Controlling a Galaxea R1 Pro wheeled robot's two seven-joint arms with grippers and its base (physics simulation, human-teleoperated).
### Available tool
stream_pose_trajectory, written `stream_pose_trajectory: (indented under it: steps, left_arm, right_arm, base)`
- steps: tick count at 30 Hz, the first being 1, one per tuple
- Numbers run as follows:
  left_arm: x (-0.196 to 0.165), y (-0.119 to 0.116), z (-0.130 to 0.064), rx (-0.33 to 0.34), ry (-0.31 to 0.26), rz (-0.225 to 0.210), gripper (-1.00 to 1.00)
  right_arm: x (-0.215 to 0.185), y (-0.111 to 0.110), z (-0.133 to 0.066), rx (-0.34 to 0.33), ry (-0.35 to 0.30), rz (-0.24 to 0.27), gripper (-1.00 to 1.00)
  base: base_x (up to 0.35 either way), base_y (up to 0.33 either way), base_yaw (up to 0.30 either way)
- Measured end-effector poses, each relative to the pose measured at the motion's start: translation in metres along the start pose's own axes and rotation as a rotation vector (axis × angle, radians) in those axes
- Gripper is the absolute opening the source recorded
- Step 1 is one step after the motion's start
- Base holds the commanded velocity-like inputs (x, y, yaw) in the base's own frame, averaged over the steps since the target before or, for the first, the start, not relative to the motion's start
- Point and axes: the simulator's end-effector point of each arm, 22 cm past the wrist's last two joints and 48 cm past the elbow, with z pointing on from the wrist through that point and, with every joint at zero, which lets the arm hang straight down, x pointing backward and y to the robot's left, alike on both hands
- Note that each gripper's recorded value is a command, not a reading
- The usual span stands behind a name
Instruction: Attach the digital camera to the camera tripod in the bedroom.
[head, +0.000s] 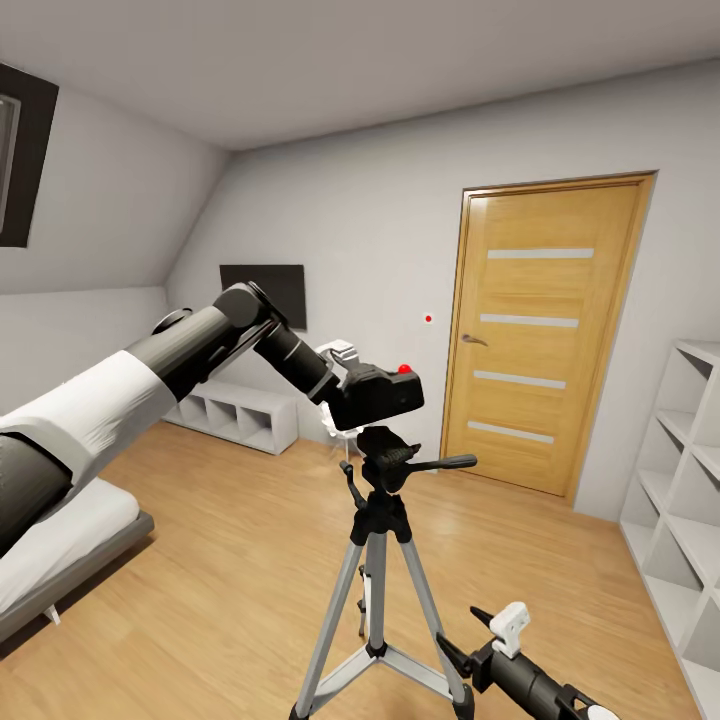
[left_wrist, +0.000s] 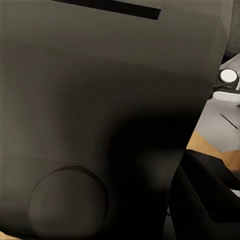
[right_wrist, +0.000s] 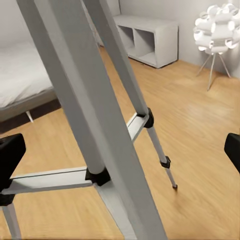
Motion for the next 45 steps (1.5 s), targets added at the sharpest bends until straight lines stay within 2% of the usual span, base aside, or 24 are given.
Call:
stream_pose_trajectory:
  steps: [10, 17, 33, 40, 45]
  left_arm:
    - [0.0, -0.001, 0.002, 0.001, 0.005, 0.003, -1.0]
    - [0.001, -0.001, 0.003, 0.0, 0.008, 0.003, -1.0]
    - [0.005, 0.001, 0.004, -0.005, 0.023, 0.002, -1.0]
    - [0.006, 0.001, 0.006, -0.005, 0.027, 0.003, -1.0]
    - [0.006, 0.001, 0.005, -0.005, 0.027, 0.002, -1.0]
  right_arm:
    - [-0.007, 0.003, 0.017, 0.051, -0.015, 0.016, 1.0]
    - [-0.018, 0.014, 0.032, 0.049, -0.042, 0.03, 1.0]
    - [-0.031, 0.035, 0.059, 0.042, -0.033, -0.041, 1.0]
    - [-0.041, 0.041, 0.071, 0.048, -0.045, -0.04, 1.0]
    - [-0.04, 0.041, 0.076, 0.053, -0.021, -0.021, 1.0]
  base:
    - [0.0, 0.0, 0.0]
    - [0.0, 0.0, 0.0]
    - [0.0, 0.0, 0.0]
    - [0.0, 0.0, 0.0]
    - [0.0, 0.0, 0.0]
